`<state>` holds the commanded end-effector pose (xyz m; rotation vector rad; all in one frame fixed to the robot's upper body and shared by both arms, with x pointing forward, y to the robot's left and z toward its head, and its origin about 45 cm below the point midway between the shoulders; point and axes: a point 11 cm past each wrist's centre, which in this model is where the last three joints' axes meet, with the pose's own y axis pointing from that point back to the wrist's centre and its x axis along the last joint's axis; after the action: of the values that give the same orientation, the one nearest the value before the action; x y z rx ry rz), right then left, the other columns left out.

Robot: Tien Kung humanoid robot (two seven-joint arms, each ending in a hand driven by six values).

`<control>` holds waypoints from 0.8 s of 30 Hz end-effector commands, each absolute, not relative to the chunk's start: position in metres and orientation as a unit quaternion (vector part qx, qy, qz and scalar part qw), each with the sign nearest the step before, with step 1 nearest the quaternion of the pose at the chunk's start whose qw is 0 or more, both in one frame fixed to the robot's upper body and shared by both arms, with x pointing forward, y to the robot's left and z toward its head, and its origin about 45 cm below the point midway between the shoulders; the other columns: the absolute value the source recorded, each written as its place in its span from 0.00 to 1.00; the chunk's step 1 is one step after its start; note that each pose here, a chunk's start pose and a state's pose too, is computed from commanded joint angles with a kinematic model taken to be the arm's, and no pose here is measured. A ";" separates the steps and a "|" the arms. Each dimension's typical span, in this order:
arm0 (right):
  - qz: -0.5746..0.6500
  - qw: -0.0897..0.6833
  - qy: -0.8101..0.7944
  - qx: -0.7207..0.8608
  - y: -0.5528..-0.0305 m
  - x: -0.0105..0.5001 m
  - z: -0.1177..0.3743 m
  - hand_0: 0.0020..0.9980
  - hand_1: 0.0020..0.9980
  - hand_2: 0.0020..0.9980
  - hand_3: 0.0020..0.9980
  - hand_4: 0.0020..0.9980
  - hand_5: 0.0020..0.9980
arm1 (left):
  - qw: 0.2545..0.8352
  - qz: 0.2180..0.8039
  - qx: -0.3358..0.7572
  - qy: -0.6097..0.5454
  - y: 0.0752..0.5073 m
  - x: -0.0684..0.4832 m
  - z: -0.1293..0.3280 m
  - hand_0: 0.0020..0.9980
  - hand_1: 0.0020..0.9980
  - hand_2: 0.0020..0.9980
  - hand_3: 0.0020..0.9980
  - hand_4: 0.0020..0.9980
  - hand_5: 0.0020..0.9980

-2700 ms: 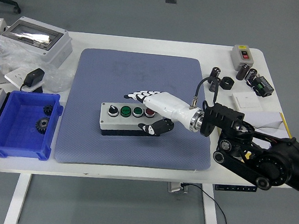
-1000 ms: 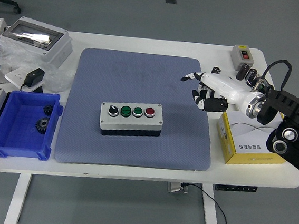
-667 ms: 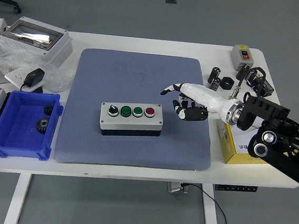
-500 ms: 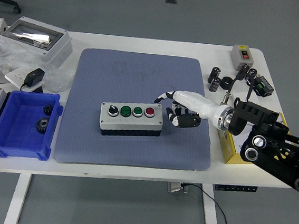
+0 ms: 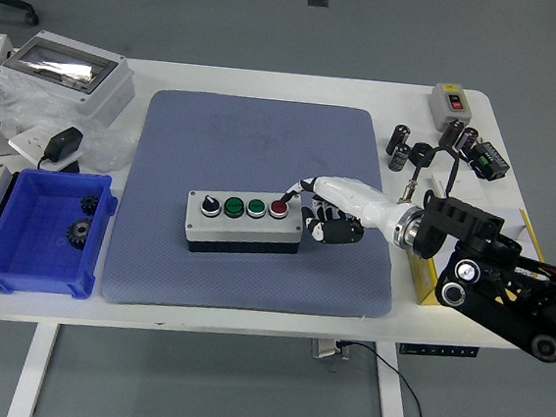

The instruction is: Pick up the button,place it on the desk,press the button,press the button

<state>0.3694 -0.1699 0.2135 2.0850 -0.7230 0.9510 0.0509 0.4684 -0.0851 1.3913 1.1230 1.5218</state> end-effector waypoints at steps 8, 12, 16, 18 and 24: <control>0.371 0.361 -0.283 0.808 -0.167 0.372 0.212 0.10 0.20 0.19 0.78 0.09 0.11 | 0.387 0.599 0.545 0.440 0.468 0.052 -0.085 0.48 0.47 0.49 0.71 0.00 0.00; 0.373 0.361 -0.279 0.808 -0.163 0.372 0.211 0.10 0.20 0.19 0.78 0.08 0.12 | 0.387 0.599 0.545 0.440 0.468 0.052 -0.085 0.48 0.47 0.49 0.71 0.00 0.00; 0.372 0.365 -0.276 0.808 -0.163 0.371 0.207 0.10 0.20 0.19 0.78 0.08 0.12 | 0.387 0.600 0.545 0.440 0.468 0.052 -0.085 0.48 0.47 0.49 0.71 0.00 0.00; 0.372 0.368 -0.274 0.807 -0.163 0.371 0.205 0.09 0.19 0.19 0.77 0.06 0.13 | 0.387 0.600 0.545 0.440 0.468 0.052 -0.085 0.48 0.47 0.49 0.71 0.00 0.00; 0.371 0.374 -0.272 0.805 -0.165 0.370 0.201 0.09 0.19 0.19 0.77 0.06 0.12 | 0.387 0.601 0.545 0.439 0.469 0.053 -0.085 0.48 0.48 0.49 0.71 0.00 0.00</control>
<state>0.3704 -0.1647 0.2005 2.0618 -0.6964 0.9497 0.0527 0.4688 -0.0848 1.3870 1.1168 1.5295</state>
